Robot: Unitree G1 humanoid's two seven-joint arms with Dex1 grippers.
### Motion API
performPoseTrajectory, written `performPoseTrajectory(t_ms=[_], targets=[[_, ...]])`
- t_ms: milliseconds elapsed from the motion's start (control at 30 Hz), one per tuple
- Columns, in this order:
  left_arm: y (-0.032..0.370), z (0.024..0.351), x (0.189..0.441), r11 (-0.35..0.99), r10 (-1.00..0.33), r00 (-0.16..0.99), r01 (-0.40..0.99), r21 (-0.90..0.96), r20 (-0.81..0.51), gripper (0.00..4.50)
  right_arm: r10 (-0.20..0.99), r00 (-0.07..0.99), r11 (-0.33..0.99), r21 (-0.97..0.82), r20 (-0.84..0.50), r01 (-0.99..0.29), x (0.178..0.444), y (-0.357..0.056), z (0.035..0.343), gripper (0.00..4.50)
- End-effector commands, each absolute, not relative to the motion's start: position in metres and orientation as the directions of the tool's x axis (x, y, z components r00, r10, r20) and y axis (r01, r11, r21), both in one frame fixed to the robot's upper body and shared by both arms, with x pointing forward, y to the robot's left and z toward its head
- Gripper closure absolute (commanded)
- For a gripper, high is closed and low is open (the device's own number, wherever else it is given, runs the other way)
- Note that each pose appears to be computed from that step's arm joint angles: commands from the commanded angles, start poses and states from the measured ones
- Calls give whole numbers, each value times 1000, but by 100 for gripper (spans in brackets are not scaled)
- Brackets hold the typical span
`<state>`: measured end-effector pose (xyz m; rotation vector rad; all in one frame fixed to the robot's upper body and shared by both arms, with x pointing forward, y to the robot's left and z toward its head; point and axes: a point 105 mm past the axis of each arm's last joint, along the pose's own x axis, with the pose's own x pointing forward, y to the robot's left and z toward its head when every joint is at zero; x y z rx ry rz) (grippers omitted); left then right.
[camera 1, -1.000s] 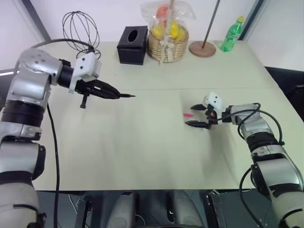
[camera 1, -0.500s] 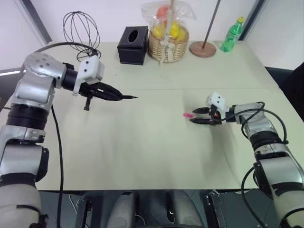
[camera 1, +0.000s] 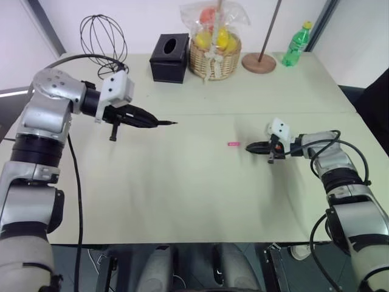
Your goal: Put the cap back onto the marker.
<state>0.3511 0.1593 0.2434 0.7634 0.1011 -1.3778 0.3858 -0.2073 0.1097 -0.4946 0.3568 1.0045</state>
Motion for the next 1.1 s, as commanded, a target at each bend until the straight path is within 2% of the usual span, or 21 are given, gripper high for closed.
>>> performPoseTrajectory(t_ms=[33, 167, 200, 433, 733, 1100], targets=[[161, 254, 351, 11, -850, 258, 881, 474, -460, 450, 684, 493, 435, -242, -537, -867, 387, -210, 105, 302], [159, 253, 350, 8, -850, 255, 881, 473, -460, 450, 705, 463, 401, -235, -538, -885, 390, -197, 108, 98], [159, 253, 350, 8, -850, 255, 881, 473, -461, 450, 710, 454, 394, -231, -538, -889, 391, -194, 109, 59], [160, 249, 349, 15, -847, 264, 880, 475, -462, 450, 756, 416, 376, -184, -506, -908, 397, -171, 114, 59], [165, 245, 346, 35, -837, 287, 878, 477, -467, 450, 789, 437, 422, -137, -432, -896, 408, -155, 128, 59], [165, 241, 344, 47, -836, 295, 879, 474, -463, 450, 796, 431, 414, -138, -426, -900, 411, -145, 127, 59]])
